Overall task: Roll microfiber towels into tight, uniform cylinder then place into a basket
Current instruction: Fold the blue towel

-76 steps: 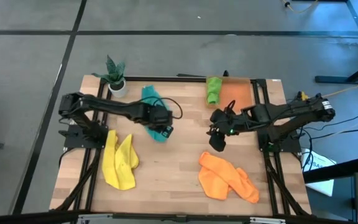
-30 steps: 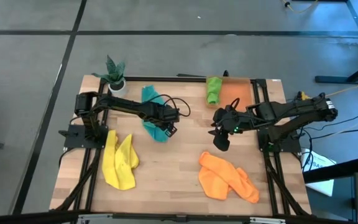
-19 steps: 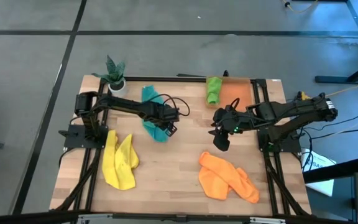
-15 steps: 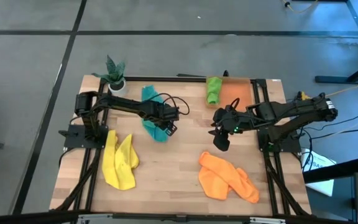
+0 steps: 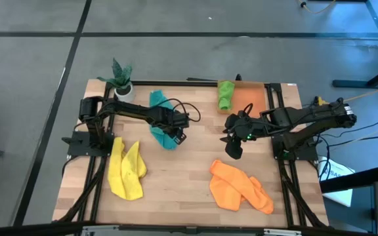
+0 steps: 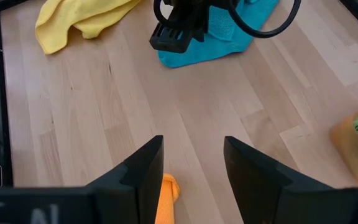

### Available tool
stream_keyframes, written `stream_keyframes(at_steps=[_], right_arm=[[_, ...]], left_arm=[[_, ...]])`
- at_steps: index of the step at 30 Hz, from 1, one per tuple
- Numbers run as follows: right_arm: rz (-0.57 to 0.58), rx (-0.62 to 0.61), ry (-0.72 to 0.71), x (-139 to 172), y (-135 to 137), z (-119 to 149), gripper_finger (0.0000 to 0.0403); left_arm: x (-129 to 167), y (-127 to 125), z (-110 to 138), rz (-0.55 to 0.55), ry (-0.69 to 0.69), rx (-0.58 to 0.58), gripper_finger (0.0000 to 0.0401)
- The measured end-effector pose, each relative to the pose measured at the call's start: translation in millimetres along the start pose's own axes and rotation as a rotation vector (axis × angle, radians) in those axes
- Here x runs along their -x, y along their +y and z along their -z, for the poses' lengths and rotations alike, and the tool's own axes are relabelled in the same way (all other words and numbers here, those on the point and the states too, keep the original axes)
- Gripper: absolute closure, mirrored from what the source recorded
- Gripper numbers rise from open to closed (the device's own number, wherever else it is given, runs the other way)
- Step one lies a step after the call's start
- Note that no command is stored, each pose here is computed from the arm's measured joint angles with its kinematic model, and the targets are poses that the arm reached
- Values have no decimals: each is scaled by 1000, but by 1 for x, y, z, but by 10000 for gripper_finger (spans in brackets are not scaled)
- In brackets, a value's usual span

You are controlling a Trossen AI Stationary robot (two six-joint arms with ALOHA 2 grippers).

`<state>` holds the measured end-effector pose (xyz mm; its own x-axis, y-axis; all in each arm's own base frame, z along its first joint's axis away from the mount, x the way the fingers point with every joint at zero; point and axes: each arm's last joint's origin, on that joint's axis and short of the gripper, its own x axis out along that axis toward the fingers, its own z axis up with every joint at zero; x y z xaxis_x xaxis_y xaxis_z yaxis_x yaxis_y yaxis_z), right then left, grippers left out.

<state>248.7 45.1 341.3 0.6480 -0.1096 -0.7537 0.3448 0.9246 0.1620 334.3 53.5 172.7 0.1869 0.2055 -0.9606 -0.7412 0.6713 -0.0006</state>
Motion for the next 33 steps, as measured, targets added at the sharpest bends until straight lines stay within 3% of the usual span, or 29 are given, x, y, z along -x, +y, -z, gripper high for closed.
stream_keyframes(at_steps=[8,20,27,33], right_arm=[[0,25,0,0,0,0,233],[0,23,0,0,0,0,233],[0,23,0,0,0,0,233],[0,24,0,0,0,0,233]], left_arm=[[0,4,3,-61,15,-127,279],[-17,3,6,-117,56,-148,281],[-17,6,5,-206,17,-166,281],[-16,8,9,-203,64,-171,281]])
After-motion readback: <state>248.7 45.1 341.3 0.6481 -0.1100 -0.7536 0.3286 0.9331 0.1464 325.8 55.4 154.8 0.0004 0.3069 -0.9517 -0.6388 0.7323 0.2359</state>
